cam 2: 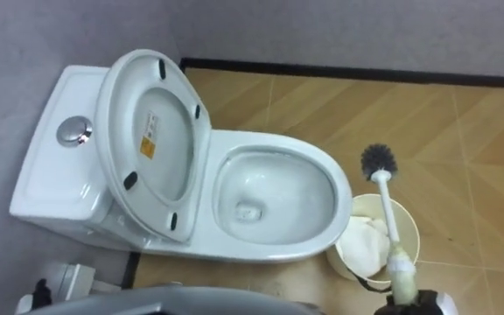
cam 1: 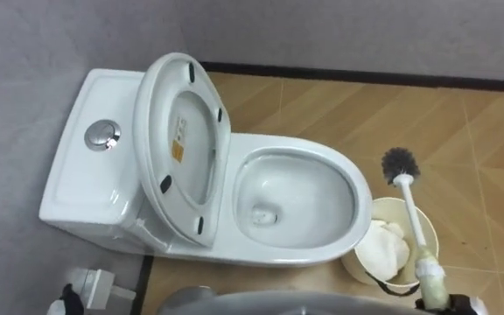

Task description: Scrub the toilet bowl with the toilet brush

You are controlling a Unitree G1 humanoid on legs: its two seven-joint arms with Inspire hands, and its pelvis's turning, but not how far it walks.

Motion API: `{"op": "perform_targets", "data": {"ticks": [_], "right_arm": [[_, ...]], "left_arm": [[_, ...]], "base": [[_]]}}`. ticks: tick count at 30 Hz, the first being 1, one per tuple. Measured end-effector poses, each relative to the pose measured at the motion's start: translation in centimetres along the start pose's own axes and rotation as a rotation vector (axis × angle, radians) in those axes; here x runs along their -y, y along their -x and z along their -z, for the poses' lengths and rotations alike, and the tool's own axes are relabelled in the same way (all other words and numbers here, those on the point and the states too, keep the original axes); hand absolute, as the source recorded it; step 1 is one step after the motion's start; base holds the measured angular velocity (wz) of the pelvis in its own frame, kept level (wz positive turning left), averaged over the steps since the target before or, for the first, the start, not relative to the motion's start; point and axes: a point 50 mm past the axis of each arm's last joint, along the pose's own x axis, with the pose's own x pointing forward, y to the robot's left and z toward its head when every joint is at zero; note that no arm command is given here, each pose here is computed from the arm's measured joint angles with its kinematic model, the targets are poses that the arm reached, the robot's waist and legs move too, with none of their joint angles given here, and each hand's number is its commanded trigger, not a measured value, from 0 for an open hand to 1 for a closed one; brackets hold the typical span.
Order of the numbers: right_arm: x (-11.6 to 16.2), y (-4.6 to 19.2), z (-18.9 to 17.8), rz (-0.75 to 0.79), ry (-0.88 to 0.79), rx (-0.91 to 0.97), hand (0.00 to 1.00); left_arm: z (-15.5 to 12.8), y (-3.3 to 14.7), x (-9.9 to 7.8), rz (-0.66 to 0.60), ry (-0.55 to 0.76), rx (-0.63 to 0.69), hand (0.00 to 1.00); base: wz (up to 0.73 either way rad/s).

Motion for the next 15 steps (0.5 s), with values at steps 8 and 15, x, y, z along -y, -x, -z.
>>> {"op": "perform_targets", "data": {"ticks": [8,15], "right_arm": [[-0.5,0.3,1.1,-0.013,0.028,-0.031,0.00],[-0.1,0.4,2.1,0.006,-0.001,-0.093,0.00]], "left_arm": [[-3.1,-0.9,0.2,0.015,0.021,0.072,0.00],[-2.6,-0.6,1.0,0.059,-0.005,0.036,0.00]], "base": [[-0.12],[-0.10]]}}
